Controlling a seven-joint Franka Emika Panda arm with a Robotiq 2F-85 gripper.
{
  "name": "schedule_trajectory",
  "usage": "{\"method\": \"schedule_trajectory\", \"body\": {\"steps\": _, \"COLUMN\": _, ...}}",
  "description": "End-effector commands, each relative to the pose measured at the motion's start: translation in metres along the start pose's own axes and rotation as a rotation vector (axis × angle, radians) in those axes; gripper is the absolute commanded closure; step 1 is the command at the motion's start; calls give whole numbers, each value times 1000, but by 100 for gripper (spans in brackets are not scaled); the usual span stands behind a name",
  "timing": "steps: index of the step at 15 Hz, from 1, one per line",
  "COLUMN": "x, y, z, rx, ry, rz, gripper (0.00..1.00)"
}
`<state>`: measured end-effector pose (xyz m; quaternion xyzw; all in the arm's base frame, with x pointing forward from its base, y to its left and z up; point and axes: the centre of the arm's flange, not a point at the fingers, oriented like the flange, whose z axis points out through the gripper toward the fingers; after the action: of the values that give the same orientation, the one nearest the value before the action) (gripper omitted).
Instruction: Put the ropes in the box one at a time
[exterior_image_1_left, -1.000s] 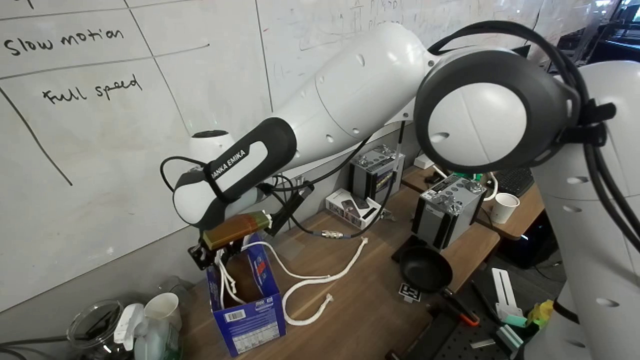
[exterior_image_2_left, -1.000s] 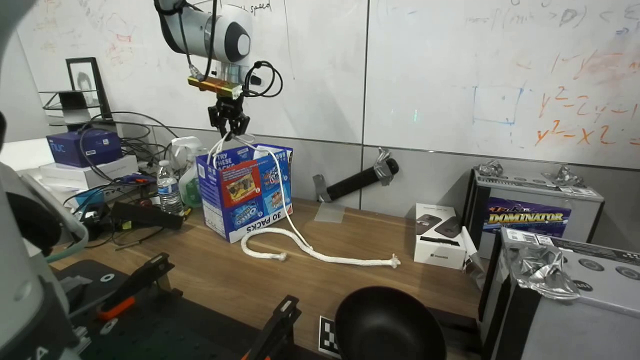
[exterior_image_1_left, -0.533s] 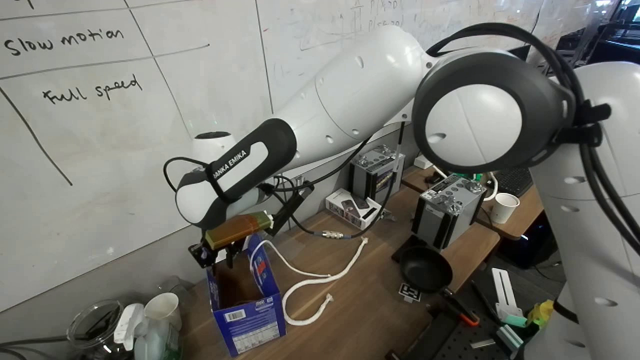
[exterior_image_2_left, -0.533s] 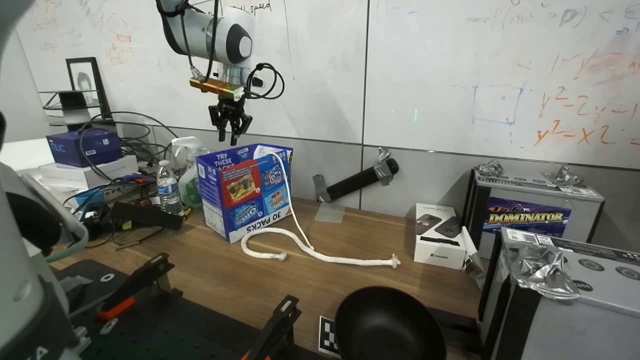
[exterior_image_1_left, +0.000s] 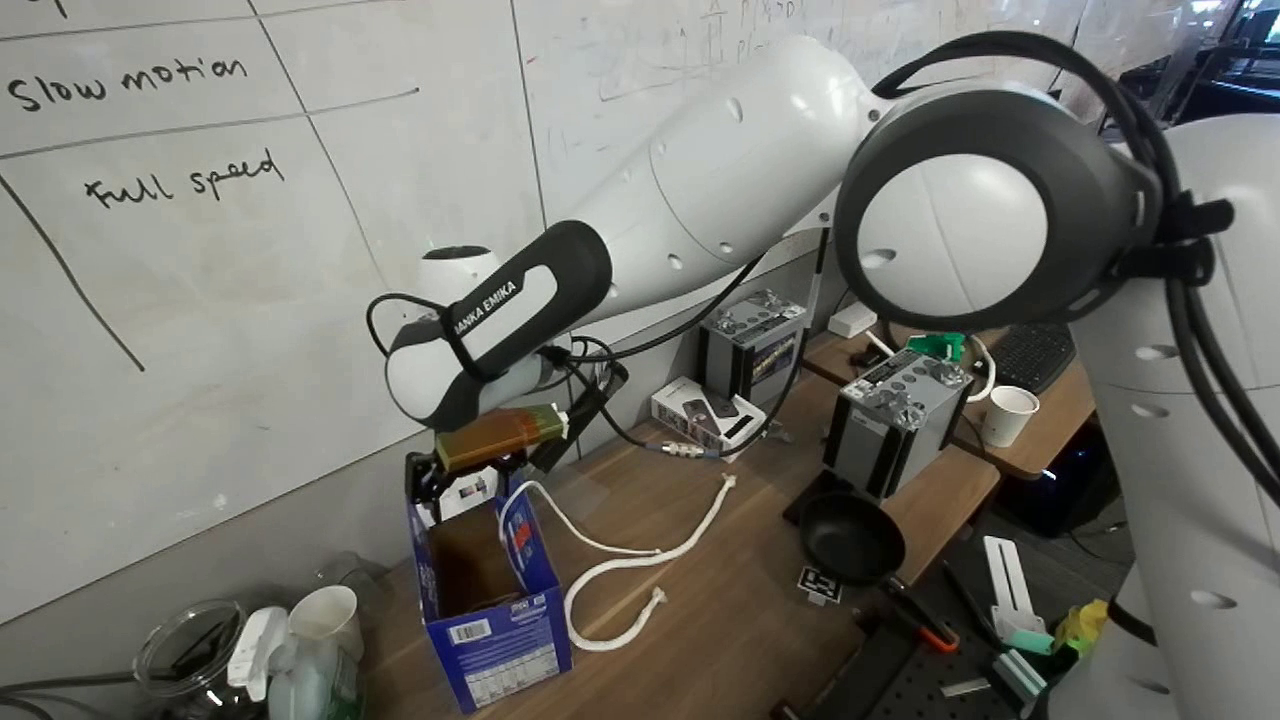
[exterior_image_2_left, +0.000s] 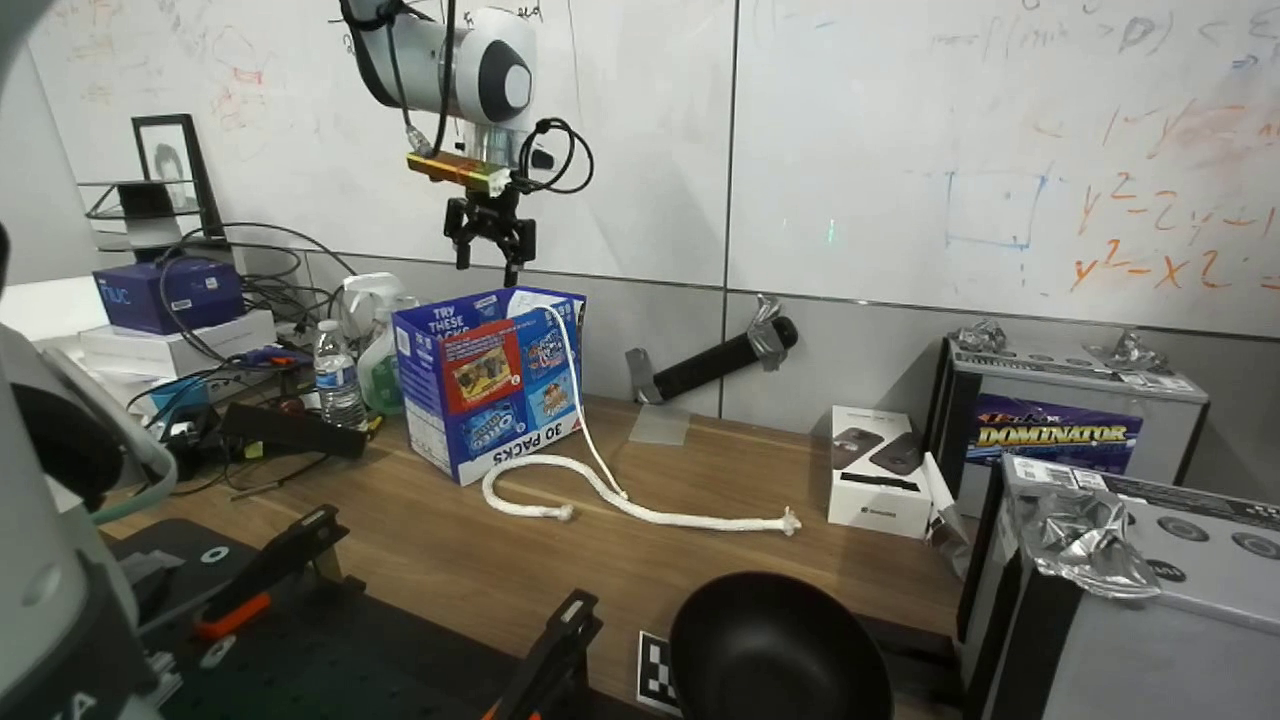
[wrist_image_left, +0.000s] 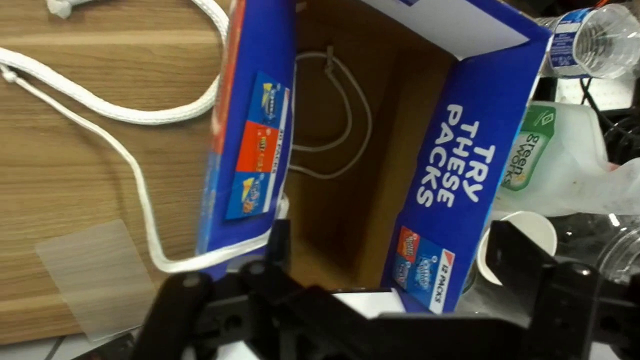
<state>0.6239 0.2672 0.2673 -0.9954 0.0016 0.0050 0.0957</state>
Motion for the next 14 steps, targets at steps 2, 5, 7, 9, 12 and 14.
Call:
{"method": "schedule_trajectory", "body": {"steps": 2, "x": -21, "y": 43, "z": -22, "rx": -30, "ry": 9, "rz": 184, "gripper": 0}}
{"method": "schedule_trajectory", "body": {"steps": 5, "x": -34, "y": 71, "z": -27, "rx": -55, "ry": 15, "rz": 307, "gripper": 0}}
{"method": "schedule_trajectory", "body": {"steps": 7, "x": -44, "y": 84, "z": -28, "rx": -68, "ry": 11, "rz": 398, "gripper": 0}}
{"method": "schedule_trajectory", "body": {"steps": 9, "x": -54, "y": 94, "z": -28, "rx": -81, "ry": 4, "rz": 484, "gripper": 0}}
{"method": "schedule_trajectory", "body": {"steps": 12, "x": -67, "y": 109, "z": -23, "rx": -89, "ry": -10, "rz": 617, "gripper": 0}}
{"method": "schedule_trajectory", "body": {"steps": 14, "x": -75, "y": 118, "z": -15, "rx": -95, "ry": -19, "rz": 708, "gripper": 0}}
